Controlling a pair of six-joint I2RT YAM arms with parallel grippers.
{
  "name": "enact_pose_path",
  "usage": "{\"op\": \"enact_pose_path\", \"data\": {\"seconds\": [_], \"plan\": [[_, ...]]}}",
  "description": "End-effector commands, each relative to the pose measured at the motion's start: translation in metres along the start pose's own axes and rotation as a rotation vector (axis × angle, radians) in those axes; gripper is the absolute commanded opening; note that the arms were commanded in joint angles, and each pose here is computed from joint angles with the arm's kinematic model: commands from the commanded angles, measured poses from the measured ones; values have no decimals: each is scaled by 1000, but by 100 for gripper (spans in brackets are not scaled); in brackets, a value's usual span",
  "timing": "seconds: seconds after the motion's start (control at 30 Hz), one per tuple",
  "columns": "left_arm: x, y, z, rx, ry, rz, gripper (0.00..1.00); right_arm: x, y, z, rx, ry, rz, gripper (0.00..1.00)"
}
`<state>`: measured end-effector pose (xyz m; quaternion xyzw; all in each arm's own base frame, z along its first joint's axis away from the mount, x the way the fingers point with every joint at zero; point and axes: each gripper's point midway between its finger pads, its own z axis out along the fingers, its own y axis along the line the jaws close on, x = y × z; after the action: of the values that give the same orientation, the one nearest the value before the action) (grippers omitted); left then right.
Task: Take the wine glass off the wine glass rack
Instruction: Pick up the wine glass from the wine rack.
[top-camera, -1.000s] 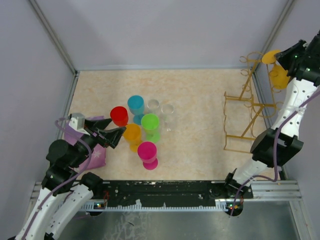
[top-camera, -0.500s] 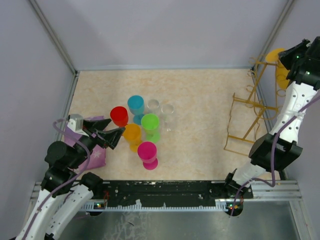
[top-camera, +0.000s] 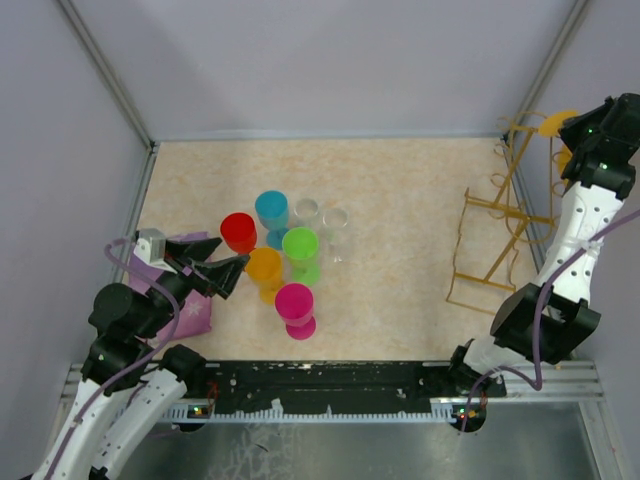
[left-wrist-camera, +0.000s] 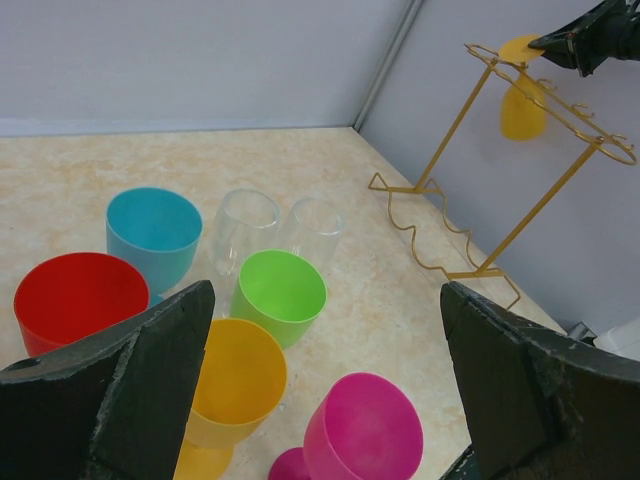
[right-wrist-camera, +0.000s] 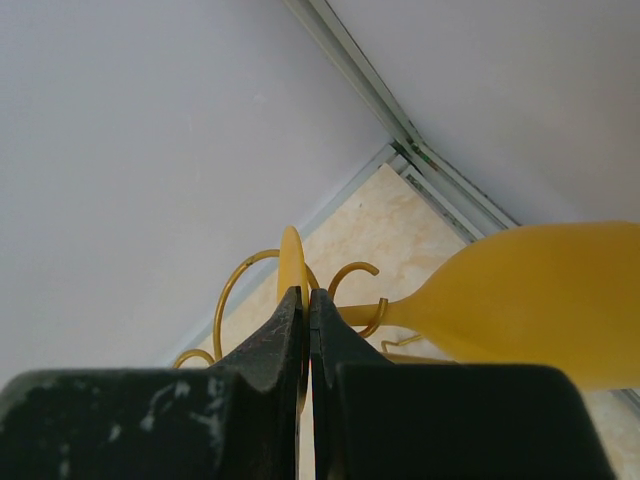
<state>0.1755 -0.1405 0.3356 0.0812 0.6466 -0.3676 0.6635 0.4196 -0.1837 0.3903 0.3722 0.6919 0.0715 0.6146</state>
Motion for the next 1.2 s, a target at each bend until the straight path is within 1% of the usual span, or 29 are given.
{"op": "enact_pose_path", "data": {"seconds": [0.0, 0.13, 0.33, 0.4, 0.57, 0.67, 0.8, 0.97, 1.07, 1.17], "plan": [[-12, -4, -4, 6, -29, 15, 100, -34, 9, -11, -2, -136, -5, 0], [-15, -5, -4, 11, -35, 29, 100, -42, 4, -12, 21, -192, -41, 0], [-19, -7, -1, 16, -34, 30, 100, -37, 39, -13, -47, -207, -175, 0], [-19, -8, -1, 17, -29, 26, 100, -37, 46, -16, -21, -226, -230, 0], [-24, -10, 1, 15, -25, 13, 100, -40, 43, -22, 39, -255, -307, 0], [-23, -11, 4, 17, -19, 1, 100, -37, 50, -25, 24, -256, -366, 0], [-23, -14, 9, 28, -8, -19, 100, -31, 65, -26, 26, -264, -490, 0], [-23, -16, 12, 35, 8, -34, 100, -33, 69, -25, 53, -281, -568, 0], [-23, -15, 13, 29, 6, -27, 100, -33, 72, -25, 52, -290, -573, 0], [-24, -13, 14, 23, 6, -18, 100, -23, 81, -23, -13, -262, -522, 0]]}}
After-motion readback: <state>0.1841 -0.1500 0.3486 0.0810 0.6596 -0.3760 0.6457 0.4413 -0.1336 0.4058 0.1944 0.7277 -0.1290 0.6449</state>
